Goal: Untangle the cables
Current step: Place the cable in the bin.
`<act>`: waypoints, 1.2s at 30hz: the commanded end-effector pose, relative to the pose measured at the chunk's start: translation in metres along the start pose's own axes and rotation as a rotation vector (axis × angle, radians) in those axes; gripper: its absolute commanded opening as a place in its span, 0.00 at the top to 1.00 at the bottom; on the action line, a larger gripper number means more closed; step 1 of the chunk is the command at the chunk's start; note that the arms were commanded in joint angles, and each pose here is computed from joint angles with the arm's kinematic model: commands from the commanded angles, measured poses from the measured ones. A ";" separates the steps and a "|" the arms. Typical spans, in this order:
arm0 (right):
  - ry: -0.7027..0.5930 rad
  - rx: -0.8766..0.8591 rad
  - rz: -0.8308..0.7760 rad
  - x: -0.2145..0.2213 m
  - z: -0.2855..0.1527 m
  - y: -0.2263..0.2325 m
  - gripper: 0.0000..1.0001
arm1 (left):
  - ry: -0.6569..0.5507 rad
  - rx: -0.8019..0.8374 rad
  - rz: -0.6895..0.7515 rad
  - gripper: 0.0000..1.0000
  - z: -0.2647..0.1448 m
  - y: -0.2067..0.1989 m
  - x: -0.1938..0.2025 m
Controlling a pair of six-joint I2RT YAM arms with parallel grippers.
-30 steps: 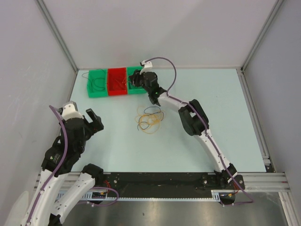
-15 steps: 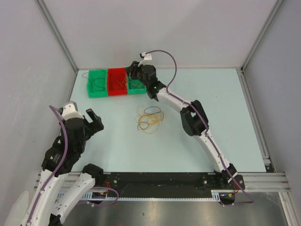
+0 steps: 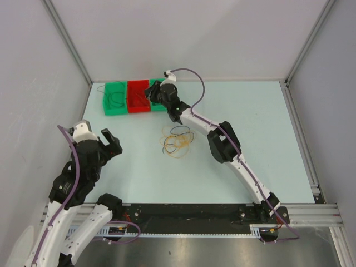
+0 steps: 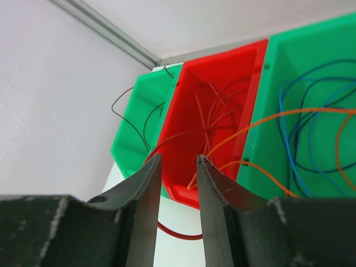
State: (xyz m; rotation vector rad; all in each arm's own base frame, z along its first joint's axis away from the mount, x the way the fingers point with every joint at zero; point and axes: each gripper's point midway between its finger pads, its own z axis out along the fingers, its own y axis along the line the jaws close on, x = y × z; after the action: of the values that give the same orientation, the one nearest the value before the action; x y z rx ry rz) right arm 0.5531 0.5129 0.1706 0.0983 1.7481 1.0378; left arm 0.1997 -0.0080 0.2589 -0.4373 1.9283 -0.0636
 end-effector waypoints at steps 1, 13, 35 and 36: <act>-0.024 -0.025 0.142 -0.017 0.004 0.002 0.65 | -0.027 0.021 0.001 0.07 -0.001 -0.003 -0.006; 0.011 -0.024 0.190 -0.005 0.002 -0.006 0.66 | -0.029 0.024 0.001 0.07 -0.001 -0.003 -0.007; 0.010 -0.043 0.213 0.020 0.012 -0.005 0.63 | -0.034 0.026 -0.002 0.06 -0.002 -0.003 -0.007; 0.007 -0.042 0.213 0.019 0.013 -0.005 0.63 | -0.034 0.026 -0.002 0.07 -0.002 -0.003 -0.007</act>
State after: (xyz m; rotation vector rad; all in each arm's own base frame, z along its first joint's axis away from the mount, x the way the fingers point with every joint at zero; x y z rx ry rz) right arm 0.5498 0.5235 0.1223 0.2509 1.8472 1.1921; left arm 0.1984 -0.0074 0.2591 -0.4378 1.9219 -0.0680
